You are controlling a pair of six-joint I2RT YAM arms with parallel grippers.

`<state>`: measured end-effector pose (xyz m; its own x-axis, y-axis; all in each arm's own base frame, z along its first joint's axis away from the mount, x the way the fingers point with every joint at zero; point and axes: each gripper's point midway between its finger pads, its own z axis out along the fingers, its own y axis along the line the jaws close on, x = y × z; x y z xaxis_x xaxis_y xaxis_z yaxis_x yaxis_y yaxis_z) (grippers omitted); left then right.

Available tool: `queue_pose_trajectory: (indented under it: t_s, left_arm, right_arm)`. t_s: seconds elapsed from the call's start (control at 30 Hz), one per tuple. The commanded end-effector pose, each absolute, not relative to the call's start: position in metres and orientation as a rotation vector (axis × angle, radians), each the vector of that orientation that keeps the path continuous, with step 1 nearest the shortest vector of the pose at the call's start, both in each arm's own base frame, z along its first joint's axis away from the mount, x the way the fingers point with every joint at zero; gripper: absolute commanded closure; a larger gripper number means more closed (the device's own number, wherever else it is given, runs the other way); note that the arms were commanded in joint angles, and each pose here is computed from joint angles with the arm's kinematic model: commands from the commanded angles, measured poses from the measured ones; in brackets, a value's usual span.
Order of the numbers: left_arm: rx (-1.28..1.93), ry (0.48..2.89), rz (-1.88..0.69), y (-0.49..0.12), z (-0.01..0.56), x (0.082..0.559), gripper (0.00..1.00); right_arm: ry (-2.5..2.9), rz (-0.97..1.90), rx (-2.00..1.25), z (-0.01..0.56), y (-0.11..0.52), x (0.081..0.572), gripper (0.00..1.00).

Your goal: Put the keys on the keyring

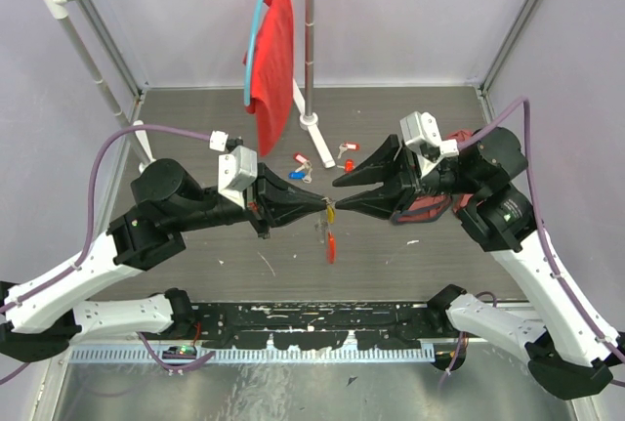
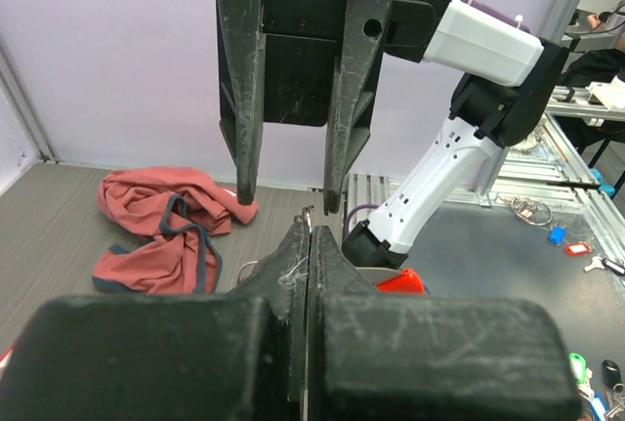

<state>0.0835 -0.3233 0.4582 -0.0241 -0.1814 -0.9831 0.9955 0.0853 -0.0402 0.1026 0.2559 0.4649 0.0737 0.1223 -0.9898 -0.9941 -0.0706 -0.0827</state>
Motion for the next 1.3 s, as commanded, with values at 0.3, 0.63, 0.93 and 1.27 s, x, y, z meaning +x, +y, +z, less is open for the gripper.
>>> queue_pose_trajectory:
  t_s: [0.3,0.63,0.93,1.27]
  left_arm:
    - [0.967,1.045,-1.273,-0.319,0.484,0.079,1.00]
    - [0.965,1.053,-1.269,-0.320,0.483,0.080,1.00]
    - [0.964,1.058,-1.262,-0.322,0.481,0.082,1.00]
    - [0.991,1.114,-1.160,-0.315,0.469,0.092,0.55]
  right_arm:
    - [0.989,1.285,-1.259,0.465,0.262,0.093,0.67]
    - [0.988,1.295,-1.267,0.464,0.265,0.090,0.76]
    - [0.989,1.276,-1.270,0.465,0.263,0.089,0.97]
    - [1.123,1.123,-1.324,0.456,0.249,0.095,0.99]
